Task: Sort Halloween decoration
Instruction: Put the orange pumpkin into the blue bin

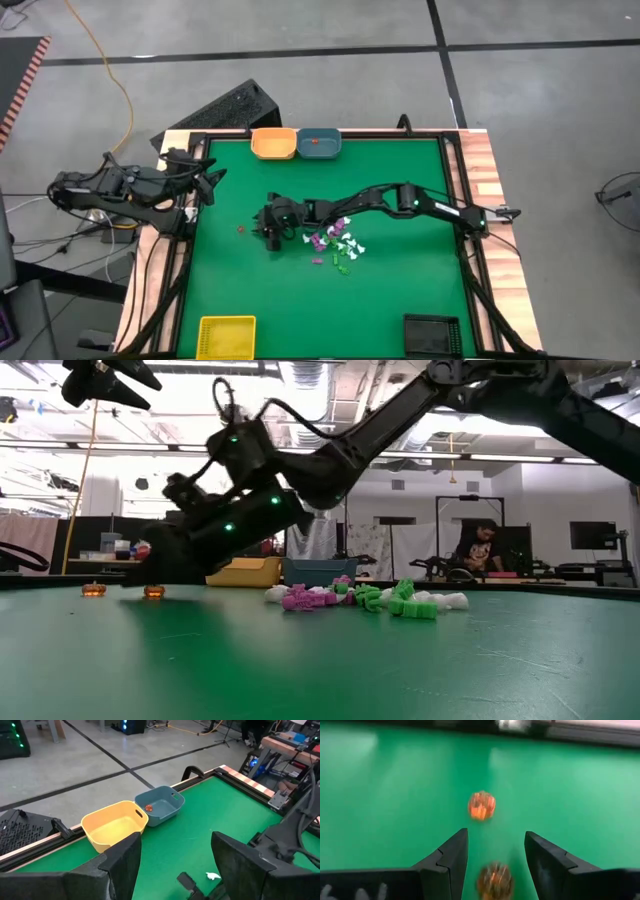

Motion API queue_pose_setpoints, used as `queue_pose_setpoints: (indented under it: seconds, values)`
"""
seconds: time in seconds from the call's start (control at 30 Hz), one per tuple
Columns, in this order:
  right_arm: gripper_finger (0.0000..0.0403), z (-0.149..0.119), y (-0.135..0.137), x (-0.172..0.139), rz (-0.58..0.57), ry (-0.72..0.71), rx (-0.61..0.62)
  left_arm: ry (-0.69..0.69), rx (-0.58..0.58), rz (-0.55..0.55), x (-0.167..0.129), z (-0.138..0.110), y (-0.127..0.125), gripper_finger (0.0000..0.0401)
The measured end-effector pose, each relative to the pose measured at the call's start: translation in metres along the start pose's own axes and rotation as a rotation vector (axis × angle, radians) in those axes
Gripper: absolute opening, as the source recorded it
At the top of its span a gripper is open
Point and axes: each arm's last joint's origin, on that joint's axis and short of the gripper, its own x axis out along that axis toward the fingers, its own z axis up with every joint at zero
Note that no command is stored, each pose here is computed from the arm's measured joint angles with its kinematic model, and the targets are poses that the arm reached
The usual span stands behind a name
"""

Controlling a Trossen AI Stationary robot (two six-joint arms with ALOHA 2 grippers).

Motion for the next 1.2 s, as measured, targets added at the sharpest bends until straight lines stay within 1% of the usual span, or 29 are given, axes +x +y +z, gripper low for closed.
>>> queue_pose_setpoints:
  seconds: [0.07,0.13,0.23,0.33,0.4,0.5,0.6,0.73,0.9,1.03,1.2]
  values:
    - [0.0191,0.006,0.0,0.005,0.001,0.008,0.0,-0.001,-0.001,0.0,0.0,0.0,0.0,0.0231]
    - [0.0191,0.009,-0.001,0.005,0.004,0.048,0.008,-0.001,-0.001,0.0,0.0,0.0,0.0,0.0231]
    - [0.0192,0.003,-0.002,0.005,0.008,0.118,0.012,-0.001,-0.002,0.0,0.0,0.0,0.0,0.0231]
    - [0.019,0.001,-0.003,0.005,0.007,0.144,0.024,0.001,-0.002,-0.004,0.0,0.0,0.0,0.0231]
    - [0.0186,0.001,-0.004,0.005,0.003,0.145,0.054,0.002,-0.002,-0.005,0.0,0.0,0.0,0.0231]
    - [0.0177,-0.009,-0.004,0.01,-0.004,0.141,0.087,0.004,-0.002,-0.008,0.0,0.0,0.0,0.0231]
    - [0.0168,-0.023,-0.002,0.018,-0.006,0.143,0.114,0.005,-0.002,-0.01,0.0,0.0,0.0,0.0231]
    - [0.0165,-0.04,0.005,0.026,-0.001,0.167,0.154,0.019,0.002,-0.026,0.0,-0.001,-0.001,0.0231]
    - [0.0164,-0.045,0.012,0.027,-0.01,0.185,0.136,0.028,0.01,-0.023,0.0,-0.002,0.0,0.0231]
    - [0.0164,-0.046,0.016,0.027,-0.051,0.193,0.094,0.024,0.011,-0.016,0.0,-0.002,0.0,0.0231]
    - [0.015,-0.048,0.015,0.026,-0.051,0.214,0.097,0.024,0.011,-0.015,0.0,-0.002,0.0,0.0231]
